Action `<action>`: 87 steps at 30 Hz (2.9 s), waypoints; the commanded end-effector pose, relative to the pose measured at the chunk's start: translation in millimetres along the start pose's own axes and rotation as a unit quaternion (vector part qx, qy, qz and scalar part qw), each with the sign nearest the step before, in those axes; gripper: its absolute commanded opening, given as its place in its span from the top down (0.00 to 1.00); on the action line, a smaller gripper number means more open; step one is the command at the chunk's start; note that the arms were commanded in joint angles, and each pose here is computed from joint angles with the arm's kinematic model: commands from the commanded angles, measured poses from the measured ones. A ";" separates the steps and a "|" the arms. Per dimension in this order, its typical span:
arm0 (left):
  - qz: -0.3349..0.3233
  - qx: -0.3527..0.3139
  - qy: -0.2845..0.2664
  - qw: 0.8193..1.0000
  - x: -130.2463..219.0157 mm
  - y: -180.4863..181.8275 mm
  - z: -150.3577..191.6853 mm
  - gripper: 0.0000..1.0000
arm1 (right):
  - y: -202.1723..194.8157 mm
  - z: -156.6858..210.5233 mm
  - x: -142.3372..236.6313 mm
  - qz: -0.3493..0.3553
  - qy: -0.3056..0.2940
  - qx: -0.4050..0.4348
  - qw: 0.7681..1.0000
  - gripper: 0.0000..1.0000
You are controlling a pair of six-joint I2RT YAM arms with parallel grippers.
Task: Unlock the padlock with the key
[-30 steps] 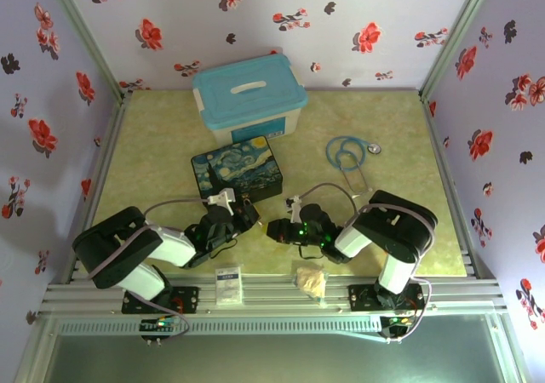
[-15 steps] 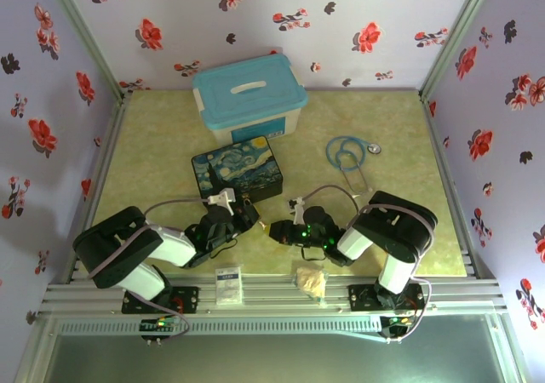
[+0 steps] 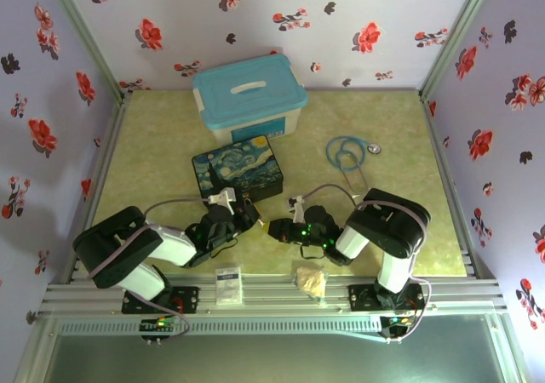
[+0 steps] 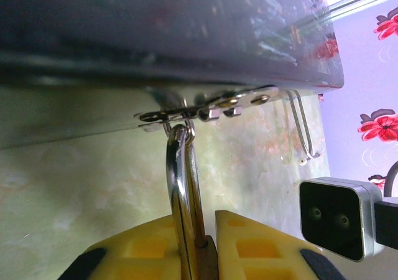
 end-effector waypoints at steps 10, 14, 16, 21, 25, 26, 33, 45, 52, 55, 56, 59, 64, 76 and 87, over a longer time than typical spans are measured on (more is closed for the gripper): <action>0.020 0.023 0.064 0.997 2.4 -11.0 15.9 0.91 | 27.0 -36.9 3.8 -0.080 -0.030 -0.023 0.996 1.00; 0.022 0.015 0.063 0.998 3.9 -14.6 13.7 0.91 | 28.7 -36.3 -3.4 -0.089 -0.010 -0.052 0.995 1.00; 0.022 0.011 0.061 0.998 3.6 -17.4 11.9 0.91 | 28.8 -35.2 -5.3 -0.088 -0.009 -0.058 0.994 1.00; 0.025 0.019 0.041 0.999 4.4 -21.2 4.8 0.92 | 31.5 -34.7 -5.3 -0.082 -0.032 -0.085 0.993 1.00; 0.027 0.035 0.023 0.999 4.3 -26.1 -1.8 0.92 | 26.5 -29.0 -9.6 -0.062 -0.063 -0.115 0.989 1.00; 0.029 0.037 0.018 0.999 4.0 -28.4 -3.7 0.92 | 25.1 -28.1 -10.6 -0.057 -0.071 -0.125 0.988 1.00; 0.023 0.034 -0.004 0.999 2.6 -39.0 -15.2 0.92 | 19.3 -22.9 -1.5 -0.028 -0.148 -0.150 0.977 1.00; 0.005 0.029 -0.016 0.999 -2.2 -33.3 -17.4 0.87 | 7.8 -13.7 20.1 0.008 -0.204 -0.129 0.971 1.00; -0.033 0.003 0.006 0.999 -3.1 -18.8 -8.9 0.84 | -11.9 -1.2 19.3 0.041 -0.177 -0.118 0.976 1.00; -0.057 -0.019 0.023 0.998 -5.5 -11.7 -3.9 0.82 | -14.3 -0.5 16.0 0.048 -0.174 -0.100 0.978 1.00; -0.059 -0.022 0.026 0.998 -5.9 -9.8 -2.9 0.82 | -13.8 -0.8 15.7 0.049 -0.175 -0.095 0.979 1.00; -0.067 -0.023 0.028 0.997 -7.0 -3.0 0.2 0.80 | -8.5 -2.7 14.2 0.050 -0.172 -0.069 0.981 1.00; -0.082 -0.025 0.042 0.995 -12.0 8.3 7.9 0.72 | -5.3 -2.3 9.9 0.092 -0.149 -0.028 0.984 1.00; -0.066 -0.010 -0.003 0.998 20.0 1.5 -6.2 0.46 | 23.0 -11.0 19.5 0.104 -0.130 0.080 0.983 1.00; 0.067 -0.010 -0.080 0.994 72.3 -62.7 -41.3 0.53 | 105.8 -37.8 37.6 -0.003 -0.175 0.170 0.970 1.00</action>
Point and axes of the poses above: each hand's point on the last joint's axis, 136 mm out from that joint toward the fingers, its own x axis back along the fingers, its own y axis along the line the jaws close on, z = x × y, the point moved 4 cm from there along x, back along the fingers, and after that the axes turned 2 degrees about -x, right-handed, at the moved point
